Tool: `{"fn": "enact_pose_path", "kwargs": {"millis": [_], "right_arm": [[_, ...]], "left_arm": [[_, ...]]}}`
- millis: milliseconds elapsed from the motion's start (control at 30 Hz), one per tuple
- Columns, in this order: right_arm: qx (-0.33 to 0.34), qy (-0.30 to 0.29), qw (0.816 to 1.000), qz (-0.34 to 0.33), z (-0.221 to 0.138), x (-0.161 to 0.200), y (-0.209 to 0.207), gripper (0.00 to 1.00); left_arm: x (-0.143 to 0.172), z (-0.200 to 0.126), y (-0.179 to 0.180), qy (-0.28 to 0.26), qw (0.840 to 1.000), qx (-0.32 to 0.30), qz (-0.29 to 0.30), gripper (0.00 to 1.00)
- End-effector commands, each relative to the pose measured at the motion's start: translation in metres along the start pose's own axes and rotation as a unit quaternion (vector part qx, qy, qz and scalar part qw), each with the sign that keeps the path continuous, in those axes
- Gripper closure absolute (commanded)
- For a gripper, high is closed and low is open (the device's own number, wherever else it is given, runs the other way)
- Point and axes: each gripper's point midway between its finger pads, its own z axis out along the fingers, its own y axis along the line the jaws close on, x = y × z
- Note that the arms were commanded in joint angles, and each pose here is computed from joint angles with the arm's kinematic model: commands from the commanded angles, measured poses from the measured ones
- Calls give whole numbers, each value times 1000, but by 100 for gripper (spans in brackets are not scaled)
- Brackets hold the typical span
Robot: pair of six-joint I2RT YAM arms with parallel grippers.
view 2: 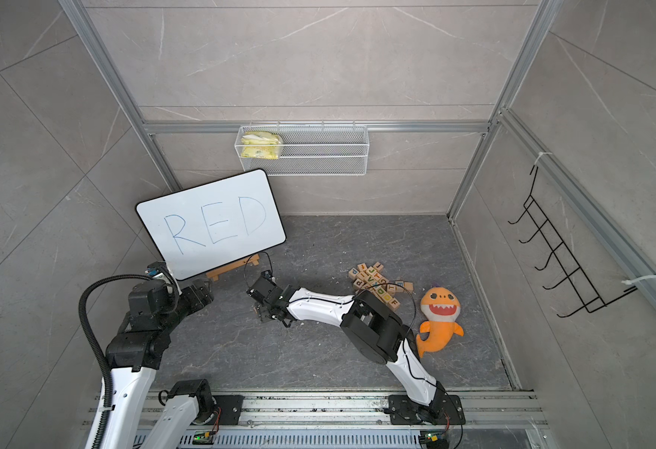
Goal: Assemble the uppercase word "red" with letter blocks
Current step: Adjust the letter block at the center of the board, then pick up the letter block from the center of the board.
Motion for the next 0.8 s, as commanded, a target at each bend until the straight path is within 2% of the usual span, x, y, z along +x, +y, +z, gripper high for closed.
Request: {"fn": "enact_pose_path", "kwargs": {"millis": [0, 167, 533, 767], "right_arm": [[-35, -22, 999, -9, -10, -13, 15, 28], [-53, -18, 998, -25, -1, -13, 33, 29], [-18, 12, 999, -31, 30, -8, 31, 41], [8, 20, 999, -38, 35, -1, 24, 43]], "left_arm": [[-8, -1, -4, -15, 1000, 10, -6, 15], [-8, 0, -4, -15, 1000, 10, -7, 15], [-9, -2, -2, -18, 1000, 5, -7, 15], [-6, -2, -6, -3, 1000, 13, -2, 17]]}}
